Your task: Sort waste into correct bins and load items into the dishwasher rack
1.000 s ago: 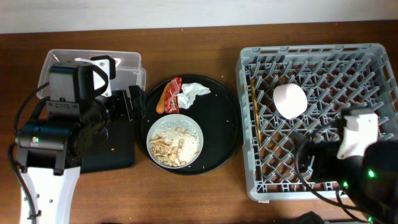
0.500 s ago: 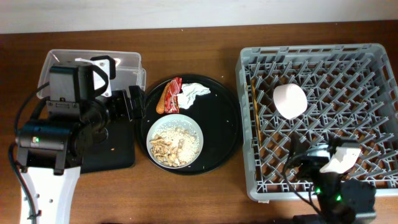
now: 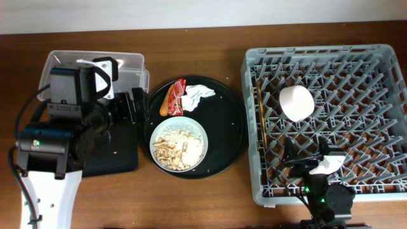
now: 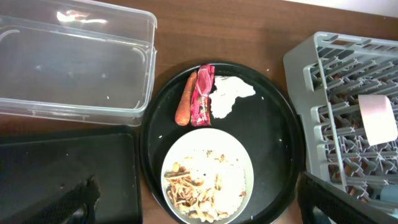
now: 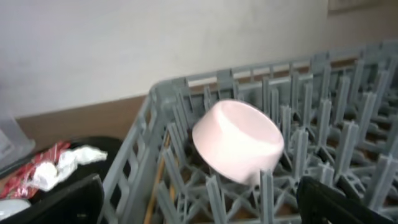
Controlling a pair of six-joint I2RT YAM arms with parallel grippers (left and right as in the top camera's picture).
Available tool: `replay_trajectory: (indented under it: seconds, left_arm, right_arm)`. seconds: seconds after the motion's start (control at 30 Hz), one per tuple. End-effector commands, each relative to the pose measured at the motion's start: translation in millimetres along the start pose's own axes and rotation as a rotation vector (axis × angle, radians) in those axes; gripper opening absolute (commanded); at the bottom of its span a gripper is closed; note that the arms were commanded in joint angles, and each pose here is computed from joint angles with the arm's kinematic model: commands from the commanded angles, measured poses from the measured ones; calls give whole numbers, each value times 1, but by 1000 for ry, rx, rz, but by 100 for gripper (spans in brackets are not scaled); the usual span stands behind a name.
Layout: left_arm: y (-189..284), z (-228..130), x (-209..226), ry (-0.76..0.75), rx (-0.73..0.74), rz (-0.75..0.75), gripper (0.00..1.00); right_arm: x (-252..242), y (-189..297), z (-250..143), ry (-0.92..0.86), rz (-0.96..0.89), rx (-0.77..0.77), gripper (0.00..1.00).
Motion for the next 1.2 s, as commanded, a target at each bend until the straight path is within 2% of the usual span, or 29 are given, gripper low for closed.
replay_trajectory:
  seconds: [0.0, 0.67, 0.8, 0.87, 0.93, 0.97, 1.1, 1.13, 1.17]
  left_arm:
    - [5, 4, 1, 5, -23, 7, 99]
    - [5, 4, 0, 13, -27, 0, 99]
    - [3, 27, -13, 31, -127, -88, 100]
    - [-12, 30, -20, 19, -106, -120, 99]
    - [-40, 25, -27, 7, -24, -122, 100]
    - [-68, 19, -34, -6, 52, -124, 99]
    - [-130, 3, -54, -48, 185, -127, 99]
    - [-150, 0, -60, -70, 205, -121, 98]
    - [-174, -4, -67, -120, 216, -115, 91]
  right_arm:
    - [-1, -1, -2, 8, 8, -14, 98]
    - [-1, -1, -3, 7, 7, -10, 98]
    - [-1, -1, -3, 7, 7, -10, 98]
    - [-1, -1, -3, 7, 7, -10, 98]
    - [-1, -1, -3, 7, 7, -10, 98]
    - [-1, -1, -3, 7, 7, -10, 98]
    - [-1, -1, -3, 7, 7, -10, 98]
    - [-1, -1, -3, 7, 7, -10, 98]
    - [-1, -1, -3, 7, 7, -10, 98]
Point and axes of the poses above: each gripper's point midway between its finger pads, its own y axis back along the fingers, its own x axis along the line the jaws close on, z = x × y, the point moved 5 cm from there along y, back along the fingers
